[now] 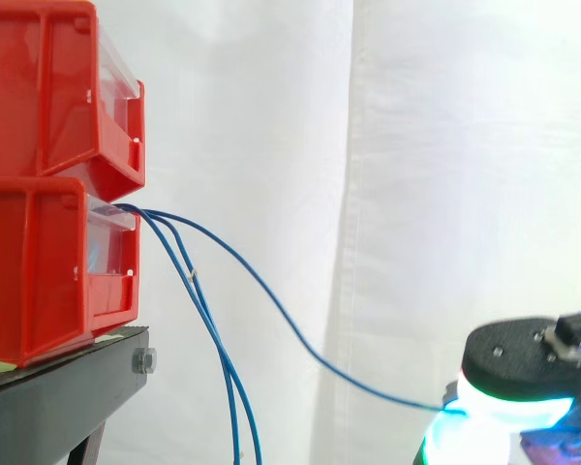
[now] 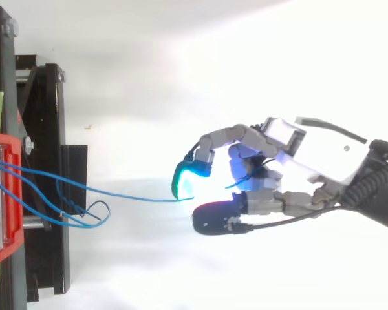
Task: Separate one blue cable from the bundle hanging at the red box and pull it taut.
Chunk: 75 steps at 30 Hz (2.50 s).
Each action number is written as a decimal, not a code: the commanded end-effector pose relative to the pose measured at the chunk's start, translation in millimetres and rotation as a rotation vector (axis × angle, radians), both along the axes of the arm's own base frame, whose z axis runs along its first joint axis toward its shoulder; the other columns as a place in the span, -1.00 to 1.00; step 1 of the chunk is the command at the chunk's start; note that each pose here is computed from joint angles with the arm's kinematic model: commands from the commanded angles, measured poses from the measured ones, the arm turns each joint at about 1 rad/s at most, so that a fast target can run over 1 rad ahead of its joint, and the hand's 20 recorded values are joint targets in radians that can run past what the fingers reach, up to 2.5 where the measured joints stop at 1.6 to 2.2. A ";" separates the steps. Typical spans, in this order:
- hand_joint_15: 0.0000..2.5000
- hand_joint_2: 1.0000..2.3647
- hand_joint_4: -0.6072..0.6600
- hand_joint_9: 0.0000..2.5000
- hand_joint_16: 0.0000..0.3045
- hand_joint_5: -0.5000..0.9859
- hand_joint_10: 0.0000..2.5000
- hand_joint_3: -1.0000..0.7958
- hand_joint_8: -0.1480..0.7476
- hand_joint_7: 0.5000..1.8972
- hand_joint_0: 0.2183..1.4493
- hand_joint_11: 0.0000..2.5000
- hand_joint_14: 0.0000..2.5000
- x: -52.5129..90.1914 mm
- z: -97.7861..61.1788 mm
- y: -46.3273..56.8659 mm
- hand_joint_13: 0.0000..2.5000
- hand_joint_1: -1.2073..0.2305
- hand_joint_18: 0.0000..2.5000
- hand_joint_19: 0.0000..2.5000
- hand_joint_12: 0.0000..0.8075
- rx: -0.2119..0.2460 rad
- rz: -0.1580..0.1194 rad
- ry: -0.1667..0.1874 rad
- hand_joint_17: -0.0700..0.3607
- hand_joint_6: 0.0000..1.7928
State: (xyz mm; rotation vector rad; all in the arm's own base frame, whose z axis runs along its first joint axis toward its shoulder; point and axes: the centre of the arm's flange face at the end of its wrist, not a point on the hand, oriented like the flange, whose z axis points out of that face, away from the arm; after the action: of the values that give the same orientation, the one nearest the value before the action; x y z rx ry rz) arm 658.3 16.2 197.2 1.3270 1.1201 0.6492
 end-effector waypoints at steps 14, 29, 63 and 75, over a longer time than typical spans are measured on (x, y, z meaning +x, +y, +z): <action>0.21 -0.97 0.06 -0.46 -0.80 -0.61 0.83 -0.10 -0.03 -0.25 -0.24 0.03 1.00 1.6 7.7 3.6 -0.48 -0.37 -0.02 0.54 -0.17 -0.004 -0.012 -0.087 -0.36 -0.02; 0.20 -0.97 0.05 -0.46 -0.80 -0.61 0.82 -0.10 -0.03 -0.23 -0.24 0.06 1.00 1.9 8.2 3.7 -0.47 -0.37 -0.01 0.52 -0.15 -0.004 -0.012 -0.087 -0.35 -0.02; 0.21 -0.97 0.02 -0.47 -0.80 -0.61 0.85 -0.09 -0.05 -0.25 -0.23 0.02 1.00 1.8 7.2 3.4 -0.48 -0.38 -0.02 0.53 -0.18 -0.005 -0.015 -0.086 -0.36 -0.02; 0.21 -0.97 0.01 -0.46 -0.80 -0.60 0.84 -0.09 -0.04 -0.25 -0.24 0.02 1.00 1.8 8.2 3.5 -0.48 -0.38 -0.03 0.50 -0.17 -0.004 -0.014 -0.087 -0.35 -0.02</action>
State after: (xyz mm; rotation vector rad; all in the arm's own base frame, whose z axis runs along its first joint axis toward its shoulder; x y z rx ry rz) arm 659.9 19.7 205.0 1.2897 1.0420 0.6878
